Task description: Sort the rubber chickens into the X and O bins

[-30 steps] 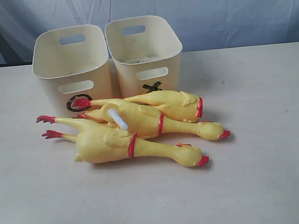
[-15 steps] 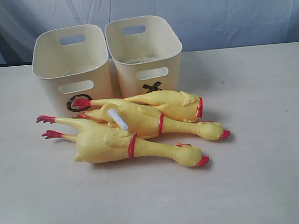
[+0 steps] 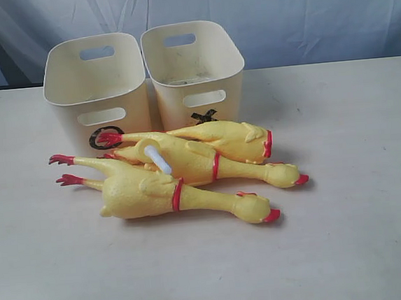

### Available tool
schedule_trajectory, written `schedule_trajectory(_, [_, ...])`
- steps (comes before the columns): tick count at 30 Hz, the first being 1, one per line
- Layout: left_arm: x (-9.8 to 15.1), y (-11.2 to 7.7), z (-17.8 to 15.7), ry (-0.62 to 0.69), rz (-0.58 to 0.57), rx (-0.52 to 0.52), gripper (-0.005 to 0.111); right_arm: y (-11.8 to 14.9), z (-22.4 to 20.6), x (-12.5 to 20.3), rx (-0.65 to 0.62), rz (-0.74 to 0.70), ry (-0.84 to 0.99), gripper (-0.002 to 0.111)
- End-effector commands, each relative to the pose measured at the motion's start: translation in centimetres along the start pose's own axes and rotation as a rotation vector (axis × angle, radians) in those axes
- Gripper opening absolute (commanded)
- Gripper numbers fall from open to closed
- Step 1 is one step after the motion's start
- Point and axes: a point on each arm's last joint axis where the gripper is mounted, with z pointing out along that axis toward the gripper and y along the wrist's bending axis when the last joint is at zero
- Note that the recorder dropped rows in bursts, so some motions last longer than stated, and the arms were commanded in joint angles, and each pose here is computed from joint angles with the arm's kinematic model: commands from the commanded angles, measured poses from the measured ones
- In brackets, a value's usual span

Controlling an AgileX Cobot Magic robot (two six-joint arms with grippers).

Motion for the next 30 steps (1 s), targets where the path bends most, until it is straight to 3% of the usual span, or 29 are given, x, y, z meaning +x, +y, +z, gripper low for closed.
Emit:
schedule_trajectory(1, [0.4,-0.1,0.0,0.03,-0.106,0.012,0.0,0.0,0.0,-0.1,-0.003,0.0,-0.011,-0.001])
schedule_trajectory(3, [-0.6,-0.5,-0.2,0.002,-0.181,0.033,0.0,0.0,0.0,-0.1,-0.003,0.0,-0.011,-0.001])
schedule_trajectory(9, [-4.7,-2.5,-1.0,-0.061,-0.101,0.098,0.0,0.0,0.0,-0.1,-0.003,0.0,-0.011,-0.001])
schedule_trajectory(16, [-6.3,-4.4,0.7,0.123,0.025,0.178,0.0,0.0,0.0,-0.1,-0.003,0.0,-0.011,-0.001])
schedule_trajectory(20, [-7.5,-6.1,2.3,0.215,0.117,0.301,0.0,0.0,0.0,-0.1,-0.003,0.0,-0.011,-0.001])
schedule_trajectory(26, [-8.6,-7.7,5.8,0.349,0.356,0.463,0.0,0.0,0.0,-0.1,-0.003,0.0,-0.011,-0.001])
schedule_trajectory(30, [-8.7,-8.2,8.2,0.424,0.407,0.537,0.0,0.0,0.0,-0.1,-0.003,0.0,-0.011,-0.001])
